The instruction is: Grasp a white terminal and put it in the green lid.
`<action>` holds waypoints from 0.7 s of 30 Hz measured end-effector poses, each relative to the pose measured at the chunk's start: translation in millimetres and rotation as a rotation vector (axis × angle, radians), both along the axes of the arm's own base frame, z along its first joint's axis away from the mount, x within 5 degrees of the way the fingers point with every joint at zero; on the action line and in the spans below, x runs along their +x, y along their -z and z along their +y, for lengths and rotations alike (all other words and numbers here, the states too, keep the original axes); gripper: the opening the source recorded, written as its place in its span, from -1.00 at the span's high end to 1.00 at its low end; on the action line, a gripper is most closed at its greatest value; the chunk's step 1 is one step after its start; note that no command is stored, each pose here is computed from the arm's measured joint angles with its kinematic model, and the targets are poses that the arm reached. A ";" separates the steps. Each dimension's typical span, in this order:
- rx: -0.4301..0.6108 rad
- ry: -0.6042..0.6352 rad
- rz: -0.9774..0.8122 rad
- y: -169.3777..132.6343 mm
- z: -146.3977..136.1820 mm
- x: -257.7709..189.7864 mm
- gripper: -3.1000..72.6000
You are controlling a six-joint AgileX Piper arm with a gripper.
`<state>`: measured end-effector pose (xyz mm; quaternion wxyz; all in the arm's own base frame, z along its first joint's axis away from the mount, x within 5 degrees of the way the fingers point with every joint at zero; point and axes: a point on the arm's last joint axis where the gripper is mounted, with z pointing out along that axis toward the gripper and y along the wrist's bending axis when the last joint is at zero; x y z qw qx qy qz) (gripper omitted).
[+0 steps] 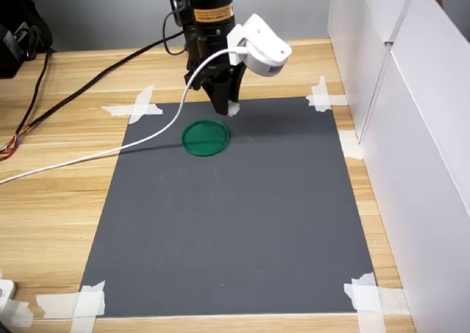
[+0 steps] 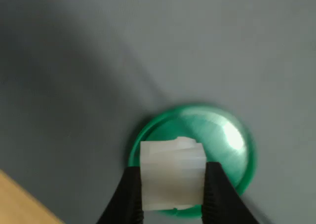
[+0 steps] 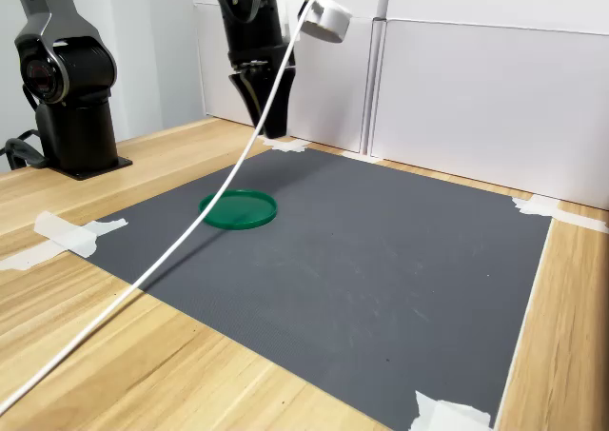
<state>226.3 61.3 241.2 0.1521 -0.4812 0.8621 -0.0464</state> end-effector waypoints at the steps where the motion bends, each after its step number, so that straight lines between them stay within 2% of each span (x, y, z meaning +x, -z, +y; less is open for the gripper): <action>1: -0.002 0.020 0.006 1.8 -5.1 -0.5 0.21; 4: -0.011 0.080 0.017 5.2 -22.4 0.4 0.21; 7: -0.025 0.081 0.019 6.3 -32.4 1.3 0.21; 21: -0.046 0.045 0.064 17.2 -33.9 6.4 0.21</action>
